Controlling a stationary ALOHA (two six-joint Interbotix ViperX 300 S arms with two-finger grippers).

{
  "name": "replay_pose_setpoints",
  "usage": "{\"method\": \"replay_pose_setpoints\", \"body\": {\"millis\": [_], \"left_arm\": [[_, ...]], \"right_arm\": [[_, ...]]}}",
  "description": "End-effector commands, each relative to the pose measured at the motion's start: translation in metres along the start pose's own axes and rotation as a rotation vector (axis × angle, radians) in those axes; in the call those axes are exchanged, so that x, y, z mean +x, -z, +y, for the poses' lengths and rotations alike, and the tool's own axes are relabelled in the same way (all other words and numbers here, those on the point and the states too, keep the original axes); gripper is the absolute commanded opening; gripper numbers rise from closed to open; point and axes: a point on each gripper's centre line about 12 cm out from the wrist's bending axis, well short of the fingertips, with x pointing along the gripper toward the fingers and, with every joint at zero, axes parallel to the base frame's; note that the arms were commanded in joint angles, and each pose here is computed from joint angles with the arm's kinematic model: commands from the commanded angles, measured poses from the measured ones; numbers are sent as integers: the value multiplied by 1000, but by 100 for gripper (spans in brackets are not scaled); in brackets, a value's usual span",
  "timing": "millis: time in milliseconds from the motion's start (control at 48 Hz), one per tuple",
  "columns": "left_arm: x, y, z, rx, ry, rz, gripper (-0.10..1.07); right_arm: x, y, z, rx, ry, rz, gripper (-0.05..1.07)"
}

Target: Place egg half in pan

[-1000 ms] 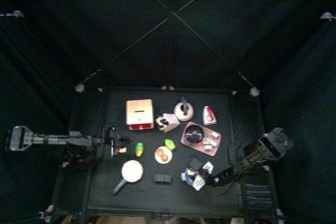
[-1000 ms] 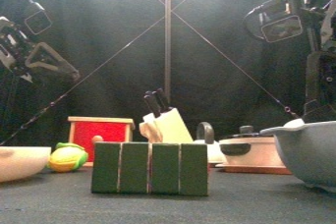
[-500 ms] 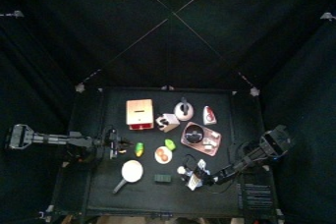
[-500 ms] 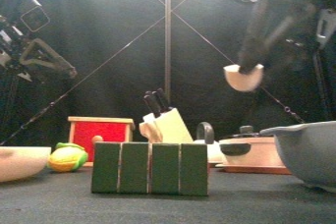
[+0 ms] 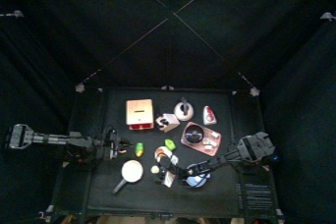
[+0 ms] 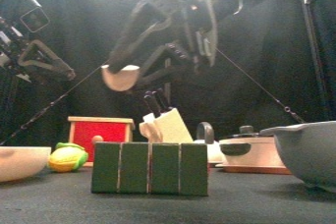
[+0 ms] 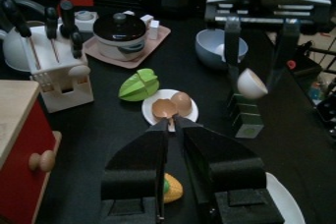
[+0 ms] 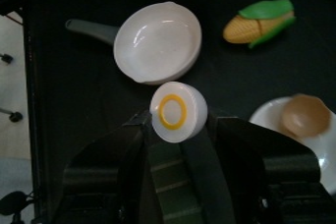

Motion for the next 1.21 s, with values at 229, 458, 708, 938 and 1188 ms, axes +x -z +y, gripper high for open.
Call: {"method": "replay_pose_setpoints", "body": {"millis": [229, 458, 708, 938, 1188], "left_arm": [[1, -4, 0, 0, 1, -9, 58], [1, -5, 0, -3, 0, -11, 58], [1, -4, 0, -7, -1, -10, 58], [1, -4, 0, -16, -6, -9, 58], [1, -3, 1, -16, -9, 3, 58]], "right_arm": [[42, -33, 7, -3, -113, -31, 80], [62, -40, 7, -3, -132, -38, 80], [79, -38, 5, 11, -142, -25, 81], [82, -40, -1, 23, -132, -27, 87], [81, -40, -1, 23, -133, -28, 97]]}}
